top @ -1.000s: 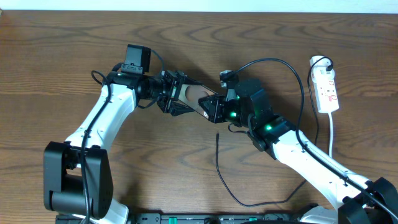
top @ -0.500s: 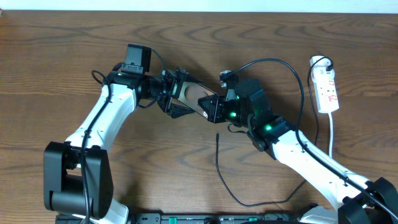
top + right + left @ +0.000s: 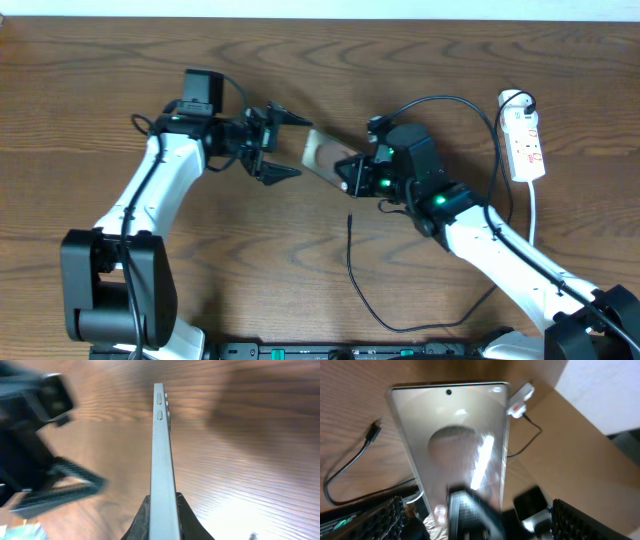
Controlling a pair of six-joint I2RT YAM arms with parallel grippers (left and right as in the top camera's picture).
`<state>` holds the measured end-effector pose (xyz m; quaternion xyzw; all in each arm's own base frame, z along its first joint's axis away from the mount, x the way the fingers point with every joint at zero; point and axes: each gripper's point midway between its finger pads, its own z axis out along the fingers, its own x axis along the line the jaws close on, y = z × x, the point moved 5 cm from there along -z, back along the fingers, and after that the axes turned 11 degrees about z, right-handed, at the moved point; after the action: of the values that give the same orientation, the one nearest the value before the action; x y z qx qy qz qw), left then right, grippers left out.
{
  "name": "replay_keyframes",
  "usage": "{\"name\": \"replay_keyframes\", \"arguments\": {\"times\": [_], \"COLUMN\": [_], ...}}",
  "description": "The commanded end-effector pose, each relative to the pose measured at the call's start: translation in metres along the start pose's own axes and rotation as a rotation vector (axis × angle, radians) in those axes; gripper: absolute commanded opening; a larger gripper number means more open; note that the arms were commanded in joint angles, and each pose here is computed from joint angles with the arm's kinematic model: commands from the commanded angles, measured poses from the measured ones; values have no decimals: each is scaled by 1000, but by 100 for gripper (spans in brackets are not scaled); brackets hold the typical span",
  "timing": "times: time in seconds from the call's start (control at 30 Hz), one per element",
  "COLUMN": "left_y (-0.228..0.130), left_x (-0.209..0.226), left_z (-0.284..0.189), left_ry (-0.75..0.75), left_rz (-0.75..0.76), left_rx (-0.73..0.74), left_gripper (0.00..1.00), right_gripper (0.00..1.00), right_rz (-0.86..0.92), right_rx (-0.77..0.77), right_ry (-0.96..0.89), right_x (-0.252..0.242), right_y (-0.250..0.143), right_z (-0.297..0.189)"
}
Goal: Plug charger to phone and switch on socket
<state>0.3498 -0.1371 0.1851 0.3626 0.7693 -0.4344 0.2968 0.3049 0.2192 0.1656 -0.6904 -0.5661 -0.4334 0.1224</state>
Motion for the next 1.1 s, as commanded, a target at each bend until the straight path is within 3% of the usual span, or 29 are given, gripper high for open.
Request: {"name": "replay_keyframes", "arguments": {"times": [0.0, 0.23, 0.43, 0.8, 1.07], "left_y": [-1, 17, 39, 42, 40], "left_x": [-19, -19, -7, 33, 35], "left_z": [-24, -67, -106, -144, -143], "left_ry": [-100, -214, -234, -372, -398], "left_rz": [139, 471, 608, 674, 669], "left_rx": [19, -45, -178, -237, -223], "left_gripper": [90, 90, 90, 94, 97], "right_gripper": [1, 1, 1, 1, 1], "right_rz": [20, 345, 553, 653, 688], "right_rx": [-65, -139, -181, -88, 50], "right_ry": [-30, -18, 122, 387, 525], "right_x": [-10, -28, -13, 28, 47], "right_y": [22, 51, 71, 81, 62], "right_z": [-8, -21, -28, -30, 23]}}
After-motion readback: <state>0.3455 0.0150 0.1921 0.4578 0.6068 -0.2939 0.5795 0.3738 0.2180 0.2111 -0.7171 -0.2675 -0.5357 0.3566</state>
